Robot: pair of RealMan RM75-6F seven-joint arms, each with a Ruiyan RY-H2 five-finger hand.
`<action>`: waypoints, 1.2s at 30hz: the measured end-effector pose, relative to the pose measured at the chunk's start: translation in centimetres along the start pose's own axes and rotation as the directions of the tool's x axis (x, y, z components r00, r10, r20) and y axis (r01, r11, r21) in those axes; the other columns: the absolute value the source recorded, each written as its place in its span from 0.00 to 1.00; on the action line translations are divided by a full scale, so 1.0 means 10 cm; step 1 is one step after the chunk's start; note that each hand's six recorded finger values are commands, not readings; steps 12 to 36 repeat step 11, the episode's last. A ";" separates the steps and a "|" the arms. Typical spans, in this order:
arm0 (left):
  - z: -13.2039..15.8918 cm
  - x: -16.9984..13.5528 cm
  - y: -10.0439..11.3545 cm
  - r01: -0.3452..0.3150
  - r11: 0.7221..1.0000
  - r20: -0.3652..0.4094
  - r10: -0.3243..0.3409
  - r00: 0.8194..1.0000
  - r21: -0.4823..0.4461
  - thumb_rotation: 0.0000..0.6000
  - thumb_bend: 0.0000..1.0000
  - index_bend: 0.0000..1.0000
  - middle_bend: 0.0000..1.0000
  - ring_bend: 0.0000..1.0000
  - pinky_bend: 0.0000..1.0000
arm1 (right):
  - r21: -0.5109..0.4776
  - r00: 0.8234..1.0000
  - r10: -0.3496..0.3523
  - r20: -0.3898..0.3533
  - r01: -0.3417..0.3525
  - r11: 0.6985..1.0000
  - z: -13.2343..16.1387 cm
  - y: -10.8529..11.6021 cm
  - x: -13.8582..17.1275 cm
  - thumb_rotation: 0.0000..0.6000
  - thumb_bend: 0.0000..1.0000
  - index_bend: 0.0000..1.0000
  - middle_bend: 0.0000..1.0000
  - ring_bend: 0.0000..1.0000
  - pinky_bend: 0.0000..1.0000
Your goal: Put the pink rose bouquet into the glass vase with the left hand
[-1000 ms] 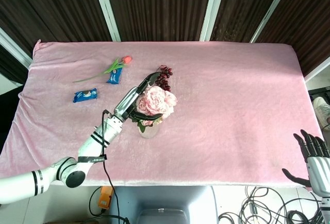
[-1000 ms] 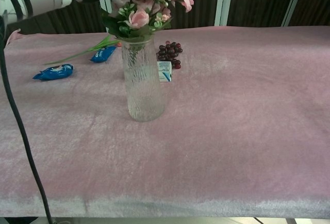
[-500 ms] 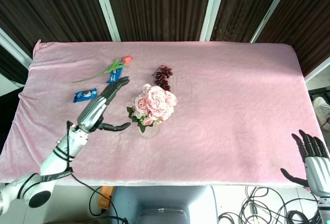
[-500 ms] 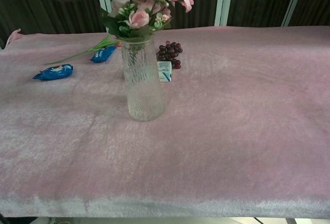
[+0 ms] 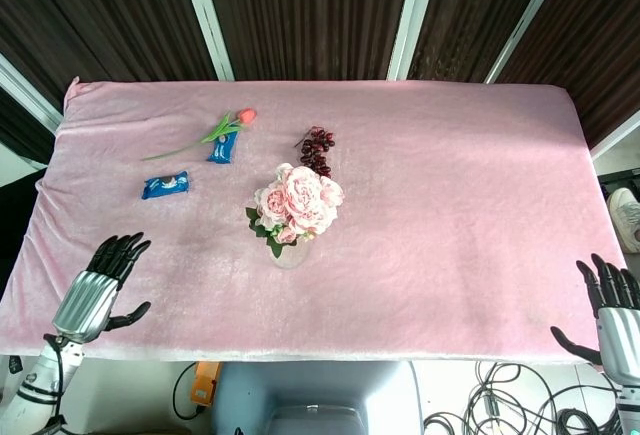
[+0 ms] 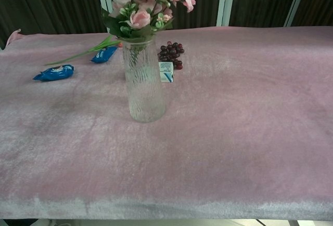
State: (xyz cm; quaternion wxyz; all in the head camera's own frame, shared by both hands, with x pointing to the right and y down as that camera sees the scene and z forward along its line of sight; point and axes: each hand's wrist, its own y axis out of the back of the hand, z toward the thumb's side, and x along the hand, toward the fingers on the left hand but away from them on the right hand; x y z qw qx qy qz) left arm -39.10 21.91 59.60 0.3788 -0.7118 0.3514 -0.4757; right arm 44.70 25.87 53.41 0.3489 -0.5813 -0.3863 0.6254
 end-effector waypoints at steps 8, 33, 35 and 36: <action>-0.01 -0.18 -0.22 -0.013 0.988 -0.055 0.021 0.998 0.152 1.00 0.23 0.00 0.00 0.00 0.00 | -0.006 1.000 0.005 -0.008 -0.005 1.000 -0.01 0.00 0.03 1.00 0.30 0.00 0.00 0.00 0.00; -0.01 -0.19 -0.24 -0.015 0.986 -0.058 0.025 0.998 0.168 1.00 0.22 0.00 0.00 0.00 0.00 | -0.008 1.000 0.005 -0.009 -0.005 1.000 -0.02 0.01 0.04 1.00 0.30 0.00 0.00 0.00 0.00; -0.01 -0.19 -0.24 -0.015 0.986 -0.058 0.025 0.998 0.168 1.00 0.22 0.00 0.00 0.00 0.00 | -0.008 1.000 0.005 -0.009 -0.005 1.000 -0.02 0.01 0.04 1.00 0.30 0.00 0.00 0.00 0.00; -0.01 -0.19 -0.24 -0.015 0.986 -0.058 0.025 0.998 0.168 1.00 0.22 0.00 0.00 0.00 0.00 | -0.008 1.000 0.005 -0.009 -0.005 1.000 -0.02 0.01 0.04 1.00 0.30 0.00 0.00 0.00 0.00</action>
